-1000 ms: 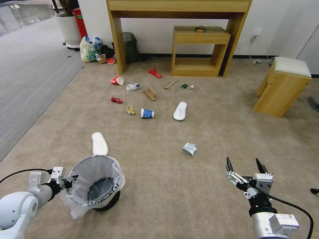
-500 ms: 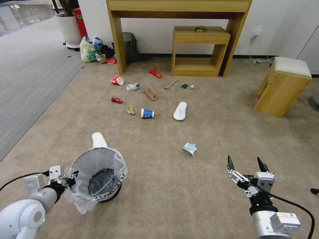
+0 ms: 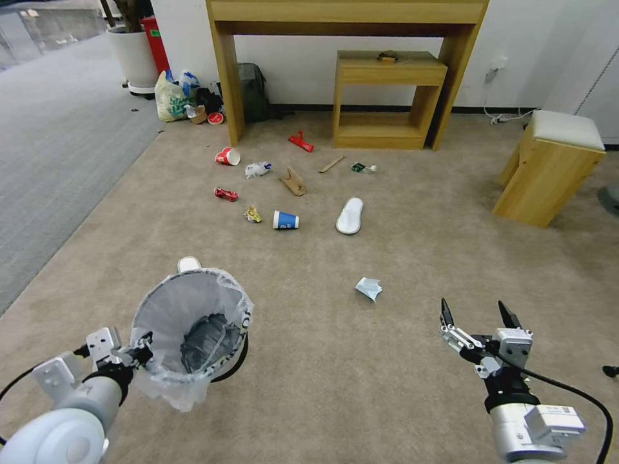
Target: Pick up the trash bin and place the garbage on the floor into it.
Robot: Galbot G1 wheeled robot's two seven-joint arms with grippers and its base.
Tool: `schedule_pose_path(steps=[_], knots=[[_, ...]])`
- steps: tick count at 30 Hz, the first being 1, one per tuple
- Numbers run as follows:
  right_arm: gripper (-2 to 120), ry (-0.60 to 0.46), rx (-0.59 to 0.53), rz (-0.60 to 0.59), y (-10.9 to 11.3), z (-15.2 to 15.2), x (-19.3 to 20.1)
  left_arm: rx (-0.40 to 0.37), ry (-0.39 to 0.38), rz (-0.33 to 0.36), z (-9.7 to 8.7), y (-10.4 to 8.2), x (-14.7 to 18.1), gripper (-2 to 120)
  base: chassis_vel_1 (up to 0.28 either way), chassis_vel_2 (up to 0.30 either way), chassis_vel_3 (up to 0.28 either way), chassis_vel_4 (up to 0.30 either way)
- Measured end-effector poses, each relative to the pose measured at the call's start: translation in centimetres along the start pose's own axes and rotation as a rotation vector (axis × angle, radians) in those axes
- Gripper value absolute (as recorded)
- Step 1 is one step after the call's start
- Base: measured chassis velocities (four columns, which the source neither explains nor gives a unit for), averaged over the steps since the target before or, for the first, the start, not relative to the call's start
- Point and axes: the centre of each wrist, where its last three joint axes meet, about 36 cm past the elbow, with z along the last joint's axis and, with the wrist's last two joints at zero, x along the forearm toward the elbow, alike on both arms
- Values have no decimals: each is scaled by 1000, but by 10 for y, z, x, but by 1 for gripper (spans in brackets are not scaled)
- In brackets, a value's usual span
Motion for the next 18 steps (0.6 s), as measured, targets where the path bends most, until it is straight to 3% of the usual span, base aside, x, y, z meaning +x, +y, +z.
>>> schedule_pose_path(steps=[9,18], knots=[[100,3,6,1,-1,-4,-2,15,11,-33,11,-1,15,0,0,0,0,0],[100,3,13,7,-3,-6,-2,0,17,-23,14,0,15,0,0,0,0,0]])
